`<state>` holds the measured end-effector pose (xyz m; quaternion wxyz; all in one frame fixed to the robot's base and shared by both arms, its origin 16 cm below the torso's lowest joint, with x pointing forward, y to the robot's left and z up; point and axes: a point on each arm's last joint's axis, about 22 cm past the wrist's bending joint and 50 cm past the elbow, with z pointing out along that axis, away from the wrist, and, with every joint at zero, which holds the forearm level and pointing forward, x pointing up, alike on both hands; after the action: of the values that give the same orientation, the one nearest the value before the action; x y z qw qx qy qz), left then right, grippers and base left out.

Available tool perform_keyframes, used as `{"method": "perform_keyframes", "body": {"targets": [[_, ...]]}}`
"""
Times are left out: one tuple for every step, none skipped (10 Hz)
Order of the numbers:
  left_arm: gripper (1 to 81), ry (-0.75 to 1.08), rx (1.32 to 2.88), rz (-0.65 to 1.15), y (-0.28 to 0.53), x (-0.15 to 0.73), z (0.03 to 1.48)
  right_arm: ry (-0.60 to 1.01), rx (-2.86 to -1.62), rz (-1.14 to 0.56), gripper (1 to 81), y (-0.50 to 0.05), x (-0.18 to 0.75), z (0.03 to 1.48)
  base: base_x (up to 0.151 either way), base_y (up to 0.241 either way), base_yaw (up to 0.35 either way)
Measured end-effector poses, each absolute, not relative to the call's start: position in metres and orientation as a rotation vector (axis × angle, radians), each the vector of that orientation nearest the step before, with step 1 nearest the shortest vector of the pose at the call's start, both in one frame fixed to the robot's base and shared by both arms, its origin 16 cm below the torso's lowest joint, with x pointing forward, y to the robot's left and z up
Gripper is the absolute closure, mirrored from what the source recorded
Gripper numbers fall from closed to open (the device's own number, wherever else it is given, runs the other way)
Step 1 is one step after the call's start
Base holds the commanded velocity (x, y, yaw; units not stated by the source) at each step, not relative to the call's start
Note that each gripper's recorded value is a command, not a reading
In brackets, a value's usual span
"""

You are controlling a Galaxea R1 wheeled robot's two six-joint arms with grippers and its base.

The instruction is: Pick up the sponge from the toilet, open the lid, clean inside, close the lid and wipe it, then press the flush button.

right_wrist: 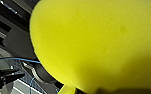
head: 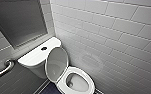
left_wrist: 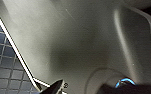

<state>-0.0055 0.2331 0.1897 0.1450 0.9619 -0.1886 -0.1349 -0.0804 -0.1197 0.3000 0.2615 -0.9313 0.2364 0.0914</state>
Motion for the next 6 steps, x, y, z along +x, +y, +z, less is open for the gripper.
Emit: {"method": "perform_keyframes", "body": {"targets": [[1.0,-0.548,2.778,-0.427,0.228,-0.011,0.19,0.638,-2.526,0.248,81.1,-0.12,-0.081,0.299,0.0,0.0,0.0],[1.0,-0.537,2.773,-0.461,0.219,-0.015,0.191,0.638,-2.528,0.249,81.1,-0.119,-0.081,0.298,0.0,0.0,0.0],[1.0,-0.54,2.759,-0.475,0.207,-0.012,0.19,0.638,-2.53,0.249,81.1,-0.12,-0.082,0.297,0.0,0.0,0.0],[1.0,-0.54,2.743,-0.452,0.192,-0.002,0.188,0.637,-2.539,0.25,81.1,-0.123,-0.083,0.295,0.0,0.0,0.0],[1.0,-0.51,2.739,-0.44,0.182,0.006,0.186,0.638,-2.549,0.252,81.1,-0.125,-0.085,0.293,0.0,0.0,0.0],[1.0,-0.49,2.741,-0.446,0.181,0.006,0.186,0.634,-2.568,0.256,81.1,-0.129,-0.088,0.288,0.0,0.0,0.0]]}}
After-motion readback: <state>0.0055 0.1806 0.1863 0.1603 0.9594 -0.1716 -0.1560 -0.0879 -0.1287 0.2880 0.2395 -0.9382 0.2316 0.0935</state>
